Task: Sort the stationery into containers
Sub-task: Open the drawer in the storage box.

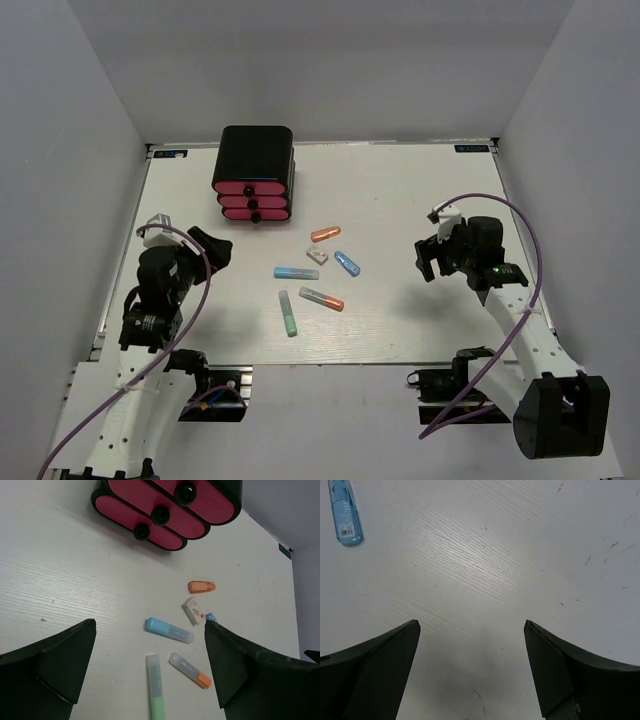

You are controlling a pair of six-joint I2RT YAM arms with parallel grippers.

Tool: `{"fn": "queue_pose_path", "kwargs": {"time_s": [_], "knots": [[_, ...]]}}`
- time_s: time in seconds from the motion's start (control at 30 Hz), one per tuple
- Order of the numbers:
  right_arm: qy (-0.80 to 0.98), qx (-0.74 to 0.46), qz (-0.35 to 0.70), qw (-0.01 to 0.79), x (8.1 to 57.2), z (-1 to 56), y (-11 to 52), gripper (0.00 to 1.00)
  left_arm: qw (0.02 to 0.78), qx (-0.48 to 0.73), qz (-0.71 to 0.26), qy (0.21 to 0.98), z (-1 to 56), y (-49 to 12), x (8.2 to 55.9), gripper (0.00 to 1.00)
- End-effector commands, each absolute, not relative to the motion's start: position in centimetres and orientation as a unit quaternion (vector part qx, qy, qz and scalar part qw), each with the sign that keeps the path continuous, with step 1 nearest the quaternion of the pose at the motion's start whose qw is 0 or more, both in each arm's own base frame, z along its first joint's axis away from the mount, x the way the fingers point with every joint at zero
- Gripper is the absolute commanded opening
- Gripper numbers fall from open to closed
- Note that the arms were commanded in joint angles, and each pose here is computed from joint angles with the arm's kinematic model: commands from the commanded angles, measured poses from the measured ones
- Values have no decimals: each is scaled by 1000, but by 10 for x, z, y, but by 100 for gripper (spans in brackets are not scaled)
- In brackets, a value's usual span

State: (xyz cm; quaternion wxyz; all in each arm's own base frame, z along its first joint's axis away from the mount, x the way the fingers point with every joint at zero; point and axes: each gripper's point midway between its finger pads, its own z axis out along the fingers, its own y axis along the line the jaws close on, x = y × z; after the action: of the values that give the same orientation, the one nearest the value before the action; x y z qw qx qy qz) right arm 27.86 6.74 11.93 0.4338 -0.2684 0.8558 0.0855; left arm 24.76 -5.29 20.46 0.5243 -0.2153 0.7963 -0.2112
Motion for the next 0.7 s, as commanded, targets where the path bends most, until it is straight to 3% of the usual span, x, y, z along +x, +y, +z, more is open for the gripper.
{"fn": "queue_pose_path", "kwargs": {"time_s": [0.0, 0.23, 0.33, 0.43, 0.47, 0.57, 0.63, 0.67], "knots": [[846, -273, 94, 449, 285, 135, 72, 90, 522, -209, -218, 797, 203, -56, 252, 100], [827, -305, 105, 461, 281, 136, 79, 90, 524, -208, -219, 797, 201, -56, 255, 100], [811, -355, 122, 448, 271, 130, 87, 90, 528, -208, -220, 794, 203, -57, 260, 93], [797, -374, 178, 440, 260, 130, 106, 89, 525, -200, -231, 795, 200, -62, 268, 75], [795, -375, 187, 439, 259, 131, 109, 84, 519, -193, -240, 797, 197, -67, 269, 52], [796, -363, 213, 435, 257, 127, 117, 58, 512, -187, -255, 799, 192, -74, 281, 20], [794, -360, 213, 442, 261, 126, 118, 49, 503, -179, -266, 802, 187, -80, 293, 17], [798, -349, 217, 441, 263, 124, 118, 49, 500, -180, -265, 805, 183, -81, 297, 22]]}}
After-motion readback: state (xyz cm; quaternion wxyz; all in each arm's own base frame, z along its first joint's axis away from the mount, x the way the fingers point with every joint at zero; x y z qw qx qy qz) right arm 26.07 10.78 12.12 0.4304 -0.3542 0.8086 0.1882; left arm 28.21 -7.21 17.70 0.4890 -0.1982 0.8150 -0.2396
